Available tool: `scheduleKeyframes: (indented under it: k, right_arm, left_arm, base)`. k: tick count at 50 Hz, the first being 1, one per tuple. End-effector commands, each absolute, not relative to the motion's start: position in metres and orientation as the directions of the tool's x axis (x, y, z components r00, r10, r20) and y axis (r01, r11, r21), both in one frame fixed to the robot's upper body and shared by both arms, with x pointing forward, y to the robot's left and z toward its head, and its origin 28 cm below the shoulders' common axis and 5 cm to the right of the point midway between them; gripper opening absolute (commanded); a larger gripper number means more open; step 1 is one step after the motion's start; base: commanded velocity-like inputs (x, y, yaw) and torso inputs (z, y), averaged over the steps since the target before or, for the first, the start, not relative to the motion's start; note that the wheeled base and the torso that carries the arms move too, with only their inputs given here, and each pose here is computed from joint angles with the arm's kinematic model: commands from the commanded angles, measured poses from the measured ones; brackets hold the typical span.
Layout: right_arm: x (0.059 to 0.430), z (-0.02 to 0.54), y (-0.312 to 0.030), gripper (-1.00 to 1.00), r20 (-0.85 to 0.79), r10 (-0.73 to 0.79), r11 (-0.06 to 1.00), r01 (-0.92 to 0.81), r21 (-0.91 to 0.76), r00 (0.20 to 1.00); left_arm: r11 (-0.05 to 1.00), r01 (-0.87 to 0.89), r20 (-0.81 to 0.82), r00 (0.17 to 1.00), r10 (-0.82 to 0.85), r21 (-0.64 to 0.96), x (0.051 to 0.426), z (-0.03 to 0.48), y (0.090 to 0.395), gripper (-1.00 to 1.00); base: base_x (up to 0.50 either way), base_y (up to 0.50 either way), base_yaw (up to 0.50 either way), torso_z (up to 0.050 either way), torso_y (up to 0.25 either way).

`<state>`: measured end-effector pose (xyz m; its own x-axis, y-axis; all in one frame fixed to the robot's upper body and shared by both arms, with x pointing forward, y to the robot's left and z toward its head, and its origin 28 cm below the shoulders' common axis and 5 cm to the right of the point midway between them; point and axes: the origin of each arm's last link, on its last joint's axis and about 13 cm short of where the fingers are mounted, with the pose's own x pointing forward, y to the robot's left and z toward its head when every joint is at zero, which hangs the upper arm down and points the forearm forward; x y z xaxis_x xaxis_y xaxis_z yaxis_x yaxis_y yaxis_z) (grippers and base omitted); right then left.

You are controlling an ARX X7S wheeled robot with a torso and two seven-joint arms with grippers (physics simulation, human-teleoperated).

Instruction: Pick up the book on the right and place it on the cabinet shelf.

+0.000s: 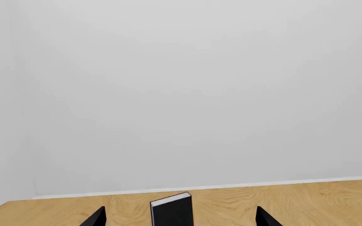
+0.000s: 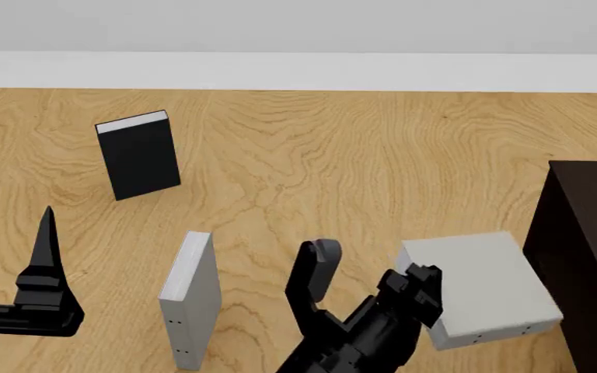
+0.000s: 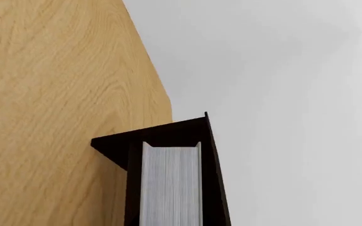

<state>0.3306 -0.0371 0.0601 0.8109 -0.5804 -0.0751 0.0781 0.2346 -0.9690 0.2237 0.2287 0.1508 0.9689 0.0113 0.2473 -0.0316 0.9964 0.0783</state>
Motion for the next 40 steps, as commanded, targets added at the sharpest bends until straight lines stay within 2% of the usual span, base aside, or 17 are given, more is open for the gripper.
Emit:
scheduleKeyframes:
  k: [1, 40]
  right_arm:
    - [0.333, 0.062, -0.049, -1.0, 0.022, -0.588, 0.094, 0.095, -0.991, 0.809]
    - [0.339, 0.059, -0.07, -1.0, 0.004, -0.628, 0.062, 0.056, -0.997, 0.778]
  left_arm:
    - [0.996, -0.03, 0.247, 0.969, 0.009, 0.08, 0.223, 0.151, 0.228, 1.0]
    - [0.996, -0.02, 0.24, 0.971, -0.002, 0.088, 0.225, 0.148, 0.226, 1.0]
  base:
    - [0.0, 0.0, 0.0, 0.0, 0.0]
    - [0.0, 0.0, 0.0, 0.001, 0.001]
